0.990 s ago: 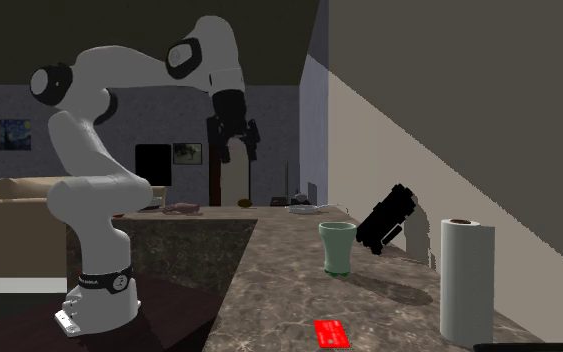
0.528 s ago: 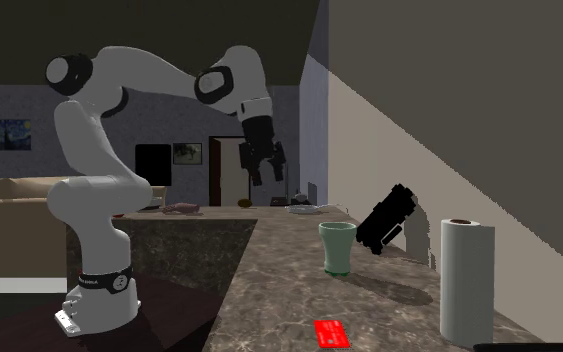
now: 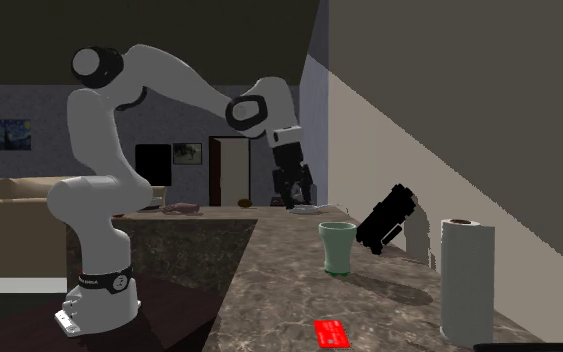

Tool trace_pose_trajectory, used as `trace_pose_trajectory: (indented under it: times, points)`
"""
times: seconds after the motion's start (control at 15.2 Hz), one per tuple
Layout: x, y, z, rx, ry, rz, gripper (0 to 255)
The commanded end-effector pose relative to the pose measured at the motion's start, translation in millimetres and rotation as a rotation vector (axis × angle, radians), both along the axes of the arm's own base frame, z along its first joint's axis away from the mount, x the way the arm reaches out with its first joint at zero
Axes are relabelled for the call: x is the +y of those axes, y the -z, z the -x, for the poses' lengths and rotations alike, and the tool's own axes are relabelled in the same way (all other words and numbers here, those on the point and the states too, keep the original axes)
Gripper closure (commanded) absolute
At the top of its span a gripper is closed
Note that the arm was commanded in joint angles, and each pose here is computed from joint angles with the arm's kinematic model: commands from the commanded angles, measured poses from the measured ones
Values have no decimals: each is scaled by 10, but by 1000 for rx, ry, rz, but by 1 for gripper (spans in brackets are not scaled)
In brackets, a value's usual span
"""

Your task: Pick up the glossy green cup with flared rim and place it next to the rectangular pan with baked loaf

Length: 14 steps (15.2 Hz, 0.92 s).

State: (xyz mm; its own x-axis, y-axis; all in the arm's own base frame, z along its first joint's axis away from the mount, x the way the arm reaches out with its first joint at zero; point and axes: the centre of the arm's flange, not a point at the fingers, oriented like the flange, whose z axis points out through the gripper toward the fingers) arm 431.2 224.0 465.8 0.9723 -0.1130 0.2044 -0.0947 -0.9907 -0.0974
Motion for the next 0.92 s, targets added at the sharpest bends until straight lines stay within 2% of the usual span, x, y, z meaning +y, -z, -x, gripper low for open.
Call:
trace_pose_trajectory:
  times: [0.0,0.46,0.86]
  points:
    - [196,132,-105,-4,2,-5,0]
    - [815,634,-513,-16,6,-14,0]
    - [843,941,-585,-16,6,-14,0]
